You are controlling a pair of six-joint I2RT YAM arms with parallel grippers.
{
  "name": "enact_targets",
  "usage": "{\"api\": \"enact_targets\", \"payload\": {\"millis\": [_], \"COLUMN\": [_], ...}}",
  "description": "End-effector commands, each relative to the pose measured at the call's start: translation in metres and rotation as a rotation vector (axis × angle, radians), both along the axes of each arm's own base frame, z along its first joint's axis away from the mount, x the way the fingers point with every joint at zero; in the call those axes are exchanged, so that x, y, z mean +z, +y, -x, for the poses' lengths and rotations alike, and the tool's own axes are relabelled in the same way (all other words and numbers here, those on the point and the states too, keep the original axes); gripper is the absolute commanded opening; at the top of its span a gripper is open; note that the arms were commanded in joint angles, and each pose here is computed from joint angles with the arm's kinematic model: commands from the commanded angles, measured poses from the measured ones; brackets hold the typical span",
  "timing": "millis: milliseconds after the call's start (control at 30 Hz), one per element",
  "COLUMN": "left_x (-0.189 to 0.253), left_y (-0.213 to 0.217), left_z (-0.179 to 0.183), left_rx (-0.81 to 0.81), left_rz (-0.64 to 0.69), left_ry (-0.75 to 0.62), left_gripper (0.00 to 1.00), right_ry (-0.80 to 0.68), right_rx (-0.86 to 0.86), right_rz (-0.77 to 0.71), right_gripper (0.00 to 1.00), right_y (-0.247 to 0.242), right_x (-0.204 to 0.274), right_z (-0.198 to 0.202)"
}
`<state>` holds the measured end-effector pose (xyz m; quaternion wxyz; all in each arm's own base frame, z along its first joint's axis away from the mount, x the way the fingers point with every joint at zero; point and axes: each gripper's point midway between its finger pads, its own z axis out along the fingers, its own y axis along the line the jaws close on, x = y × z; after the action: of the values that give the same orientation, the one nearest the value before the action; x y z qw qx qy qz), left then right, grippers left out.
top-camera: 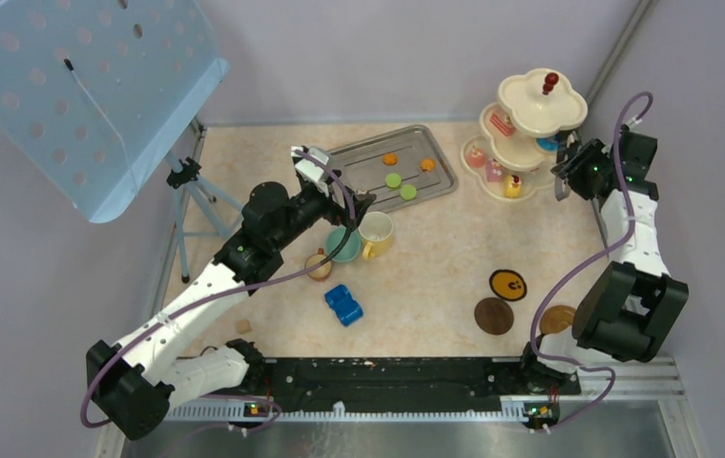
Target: Serve the afternoon tea
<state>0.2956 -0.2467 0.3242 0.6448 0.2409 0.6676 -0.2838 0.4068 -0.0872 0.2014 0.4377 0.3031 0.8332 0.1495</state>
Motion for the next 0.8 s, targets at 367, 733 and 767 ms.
{"api": "enact_targets", "payload": {"millis": [367, 733, 767], "left_x": [0.02, 0.004, 0.003], "left_y": [-0.002, -0.002, -0.002], "left_z": [0.006, -0.006, -0.008], "left_rx": [-0.025, 0.011, 0.019], "left_rz": [0.042, 0.0, -0.004], "left_ry": [-0.049, -0.028, -0.026], "left_gripper": [0.99, 0.99, 0.99], "right_ry": [-0.022, -0.112, -0.132], "right_rx": [0.018, 0.579, 0.622], "right_rz": [0.166, 0.145, 0.16], "right_gripper": [0.4, 0.35, 0.35], "right_y": [0.021, 0.208, 0.223], "right_x": [0.046, 0.033, 0.032], "right_z": [0.089, 0.111, 0.11]}}
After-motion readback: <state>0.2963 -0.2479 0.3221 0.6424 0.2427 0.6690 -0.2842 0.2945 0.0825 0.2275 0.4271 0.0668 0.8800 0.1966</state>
